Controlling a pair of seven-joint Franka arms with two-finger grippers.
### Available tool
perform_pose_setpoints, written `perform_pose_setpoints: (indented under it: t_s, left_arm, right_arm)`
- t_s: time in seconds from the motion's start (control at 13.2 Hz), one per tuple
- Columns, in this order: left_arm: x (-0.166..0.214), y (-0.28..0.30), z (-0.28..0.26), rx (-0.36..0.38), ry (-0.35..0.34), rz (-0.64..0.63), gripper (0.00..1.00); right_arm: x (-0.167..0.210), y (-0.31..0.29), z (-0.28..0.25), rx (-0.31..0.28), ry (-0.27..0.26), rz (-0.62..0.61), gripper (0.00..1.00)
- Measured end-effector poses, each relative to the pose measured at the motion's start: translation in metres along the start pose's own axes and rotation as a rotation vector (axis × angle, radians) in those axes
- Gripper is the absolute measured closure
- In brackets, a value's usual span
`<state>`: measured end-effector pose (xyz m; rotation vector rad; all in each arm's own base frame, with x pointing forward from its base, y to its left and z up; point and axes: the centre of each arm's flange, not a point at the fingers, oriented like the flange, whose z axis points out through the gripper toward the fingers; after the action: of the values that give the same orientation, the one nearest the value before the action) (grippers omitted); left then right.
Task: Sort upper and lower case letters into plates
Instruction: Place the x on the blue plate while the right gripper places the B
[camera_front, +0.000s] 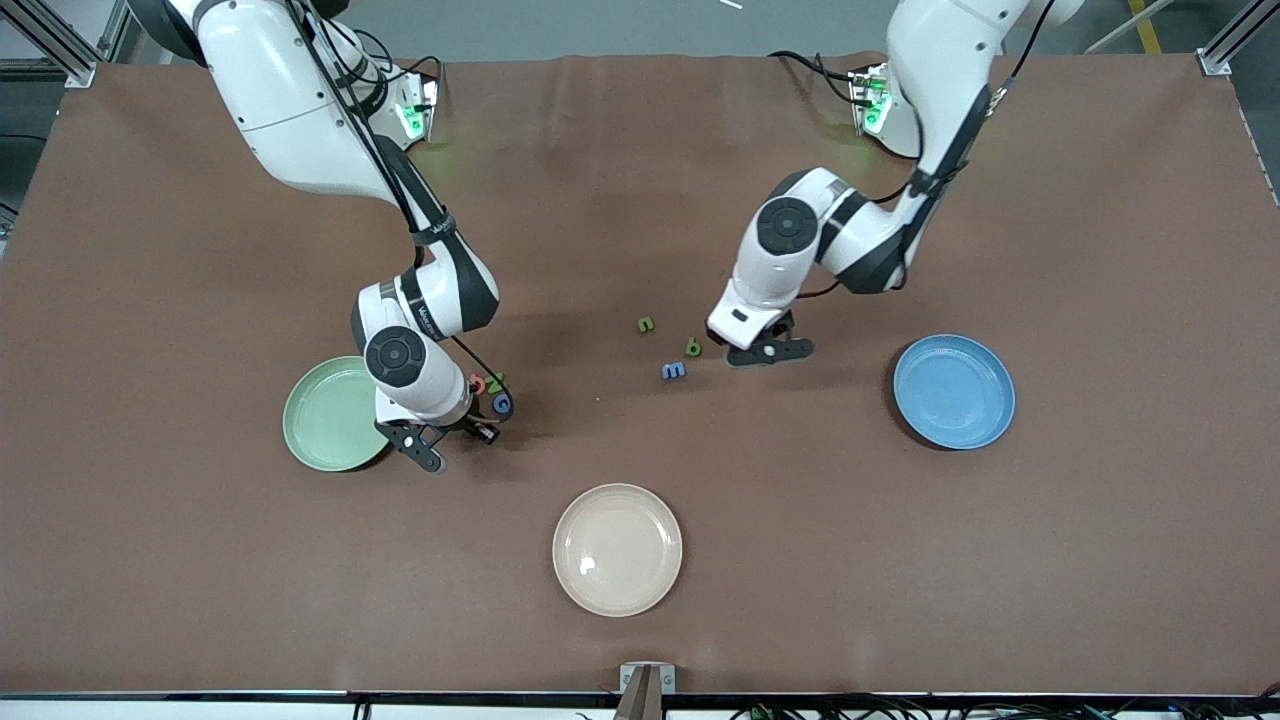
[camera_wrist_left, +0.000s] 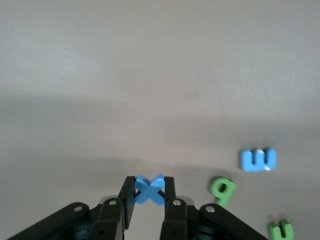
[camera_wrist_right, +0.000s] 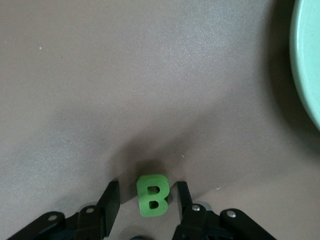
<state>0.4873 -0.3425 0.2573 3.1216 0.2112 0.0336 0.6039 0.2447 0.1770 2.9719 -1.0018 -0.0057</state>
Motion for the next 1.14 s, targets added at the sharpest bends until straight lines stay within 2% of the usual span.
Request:
perform_pose_setpoints:
  t_s: [0.15,0.3,0.61,0.76,0.91,1.14]
  left_arm:
    - [0.026,-0.037,-0.027,0.036,-0.007,0.030,0.73]
    - [0.048,-0.082,-0.041,0.078,-0.042,0.080,0.73]
    - [0.087,-0.181,-0.042,0.100,-0.104,0.151,0.73]
    - [0.099,-0.221,-0.038,0.095,-0.121,0.172,0.73]
    - [0.104,-0.253,-0.031,0.087,-0.132,0.194,0.73]
    - [0.107,-0.288,-0.011,0.070,-0.143,0.220,0.73]
  right_arm:
    - [-0.001,-0.001,-0.001,0.002,0.001,0.008,0.52]
    - [-0.002,-0.002,-0.002,0.005,0.002,0.015,0.73]
    - [0.000,-0.002,-0.003,-0.003,-0.001,0.019,0.72]
    - [0.008,0.001,-0.016,-0.051,-0.023,0.006,0.72]
    - [0.031,0.012,-0.050,-0.084,-0.046,-0.031,0.72]
    - [0.083,0.057,-0.100,-0.083,-0.067,-0.113,0.72]
